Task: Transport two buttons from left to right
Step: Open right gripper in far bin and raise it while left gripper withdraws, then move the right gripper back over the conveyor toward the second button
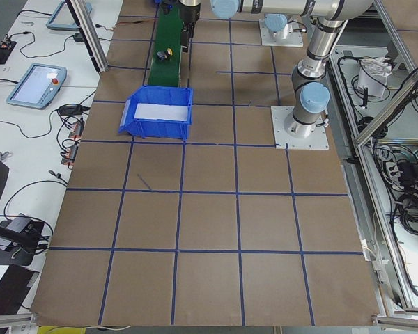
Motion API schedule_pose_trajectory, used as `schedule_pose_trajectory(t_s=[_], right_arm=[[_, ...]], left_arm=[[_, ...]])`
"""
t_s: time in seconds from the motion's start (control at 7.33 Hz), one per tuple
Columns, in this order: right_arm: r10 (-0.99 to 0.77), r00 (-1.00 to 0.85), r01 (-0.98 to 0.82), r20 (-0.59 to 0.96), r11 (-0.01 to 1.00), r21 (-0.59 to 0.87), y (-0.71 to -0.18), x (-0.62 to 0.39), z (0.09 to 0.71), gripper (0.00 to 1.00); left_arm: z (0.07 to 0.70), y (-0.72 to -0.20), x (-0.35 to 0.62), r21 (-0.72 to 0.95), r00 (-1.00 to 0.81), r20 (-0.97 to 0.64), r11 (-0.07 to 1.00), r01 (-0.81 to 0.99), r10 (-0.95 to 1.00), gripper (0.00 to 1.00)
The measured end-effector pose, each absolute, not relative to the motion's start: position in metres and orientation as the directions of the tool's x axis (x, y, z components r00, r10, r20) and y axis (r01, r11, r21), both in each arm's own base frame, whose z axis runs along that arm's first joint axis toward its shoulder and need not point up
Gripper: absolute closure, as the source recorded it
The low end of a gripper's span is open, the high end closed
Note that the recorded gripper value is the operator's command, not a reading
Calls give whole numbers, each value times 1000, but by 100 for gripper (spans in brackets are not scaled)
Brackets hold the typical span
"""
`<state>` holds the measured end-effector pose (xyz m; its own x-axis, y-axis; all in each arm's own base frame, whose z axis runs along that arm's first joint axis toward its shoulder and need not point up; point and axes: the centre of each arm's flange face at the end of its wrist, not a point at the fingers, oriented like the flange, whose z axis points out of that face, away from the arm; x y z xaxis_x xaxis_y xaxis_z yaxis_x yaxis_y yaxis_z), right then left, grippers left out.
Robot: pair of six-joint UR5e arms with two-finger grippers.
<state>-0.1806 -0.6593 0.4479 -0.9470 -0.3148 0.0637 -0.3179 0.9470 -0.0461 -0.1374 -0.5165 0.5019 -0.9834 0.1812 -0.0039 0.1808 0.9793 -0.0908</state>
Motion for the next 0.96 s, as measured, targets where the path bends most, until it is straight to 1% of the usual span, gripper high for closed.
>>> schedule_pose_trajectory(t_s=[0.27, 0.41, 0.55, 0.68, 0.82, 0.96], right_arm=[[-324, -942, -331, 90, 940, -81, -647, -92, 494, 43], [-316, -945, -323, 90, 942, -90, -632, -51, 509, 34], [-302, -949, -310, 87, 945, -101, -608, -13, 522, 23], [-289, -954, -296, 79, 949, -106, -583, 19, 527, 21], [-275, -959, -281, 66, 954, -107, -560, 46, 526, 4], [-250, -967, -255, 55, 961, -108, -542, 70, 524, 1]], left_arm=[[496, -503, -139, -77, -985, -5, 982, 173, 173, 0], [492, -483, -138, -69, -985, -7, 983, 172, 172, 0], [488, -461, -137, -62, -985, -10, 983, 171, 171, 0], [486, -447, -136, -56, -985, -14, 984, 171, 170, 0], [483, -441, -136, -50, -985, -16, 984, 171, 171, 0], [482, -440, -135, -48, -985, -16, 984, 171, 170, 0]])
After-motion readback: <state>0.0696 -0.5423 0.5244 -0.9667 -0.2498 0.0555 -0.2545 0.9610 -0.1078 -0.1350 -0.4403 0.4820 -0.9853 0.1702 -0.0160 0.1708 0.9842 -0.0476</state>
